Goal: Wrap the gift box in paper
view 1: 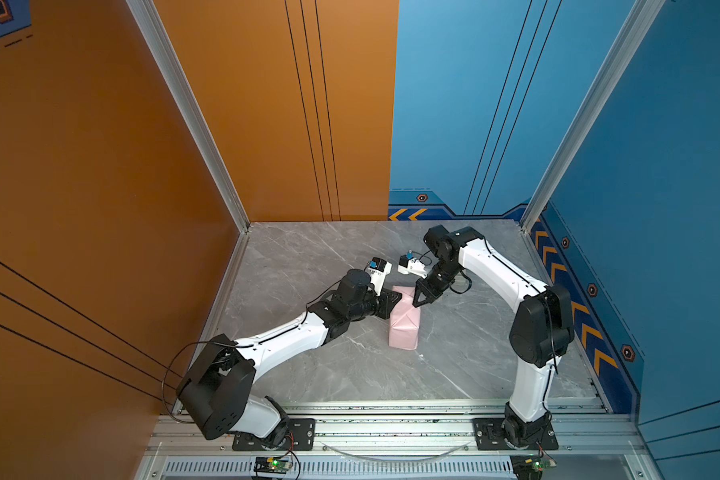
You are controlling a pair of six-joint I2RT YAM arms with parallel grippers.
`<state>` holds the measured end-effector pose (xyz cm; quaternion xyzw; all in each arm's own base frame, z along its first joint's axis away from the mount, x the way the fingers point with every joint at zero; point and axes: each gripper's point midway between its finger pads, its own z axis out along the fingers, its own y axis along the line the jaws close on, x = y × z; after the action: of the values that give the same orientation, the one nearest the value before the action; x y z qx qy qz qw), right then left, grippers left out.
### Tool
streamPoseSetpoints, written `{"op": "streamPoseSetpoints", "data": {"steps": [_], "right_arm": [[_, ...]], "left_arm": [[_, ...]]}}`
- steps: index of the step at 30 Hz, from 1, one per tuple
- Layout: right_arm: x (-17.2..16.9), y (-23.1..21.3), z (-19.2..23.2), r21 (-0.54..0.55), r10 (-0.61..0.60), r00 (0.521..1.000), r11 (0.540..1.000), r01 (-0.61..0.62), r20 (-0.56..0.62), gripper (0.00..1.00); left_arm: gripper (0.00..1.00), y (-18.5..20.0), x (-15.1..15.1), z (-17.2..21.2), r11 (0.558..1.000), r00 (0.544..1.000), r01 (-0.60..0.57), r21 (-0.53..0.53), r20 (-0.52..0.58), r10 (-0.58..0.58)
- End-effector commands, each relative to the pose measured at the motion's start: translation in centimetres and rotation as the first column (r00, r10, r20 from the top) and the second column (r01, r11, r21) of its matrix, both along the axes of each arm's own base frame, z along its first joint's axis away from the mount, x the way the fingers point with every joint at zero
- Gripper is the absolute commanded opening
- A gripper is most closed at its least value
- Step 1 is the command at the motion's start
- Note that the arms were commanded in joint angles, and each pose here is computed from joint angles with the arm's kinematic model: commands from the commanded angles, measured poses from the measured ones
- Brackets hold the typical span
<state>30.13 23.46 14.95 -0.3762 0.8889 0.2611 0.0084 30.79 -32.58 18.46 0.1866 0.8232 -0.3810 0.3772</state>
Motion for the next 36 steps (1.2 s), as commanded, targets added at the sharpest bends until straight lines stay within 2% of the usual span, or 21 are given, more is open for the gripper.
{"op": "streamPoseSetpoints", "data": {"steps": [1,5,13,30,36], "right_arm": [[0.2,-1.5,-3.0,-0.131,-0.013,0.999,0.991,0.008,-0.037,0.00],[0.2,-1.5,-2.9,-0.131,-0.016,0.999,0.991,0.011,-0.035,0.00],[0.2,-1.4,-3.0,-0.128,-0.019,0.999,0.992,0.013,-0.044,0.00],[0.1,-1.2,-2.9,-0.119,-0.027,0.997,0.993,0.019,-0.066,0.00],[0.1,-1.2,-3.0,-0.122,-0.031,0.996,0.992,0.021,-0.082,0.00]], "left_arm": [[0.12,-2.1,-0.9,0.4,0.994,0.995,0.103,-0.035,0.000,-0.103],[0.08,-3.1,-1.0,0.2,0.990,0.991,0.137,-0.043,-0.003,-0.137],[0.09,-4.1,-0.7,0.8,0.984,0.987,0.161,-0.078,0.026,-0.159],[0.08,-2.0,0.8,-3.0,0.999,0.999,0.040,-0.009,-0.032,-0.040],[0.05,-0.8,1.0,-5.1,0.999,0.997,-0.006,0.050,-0.074,0.010]]}}
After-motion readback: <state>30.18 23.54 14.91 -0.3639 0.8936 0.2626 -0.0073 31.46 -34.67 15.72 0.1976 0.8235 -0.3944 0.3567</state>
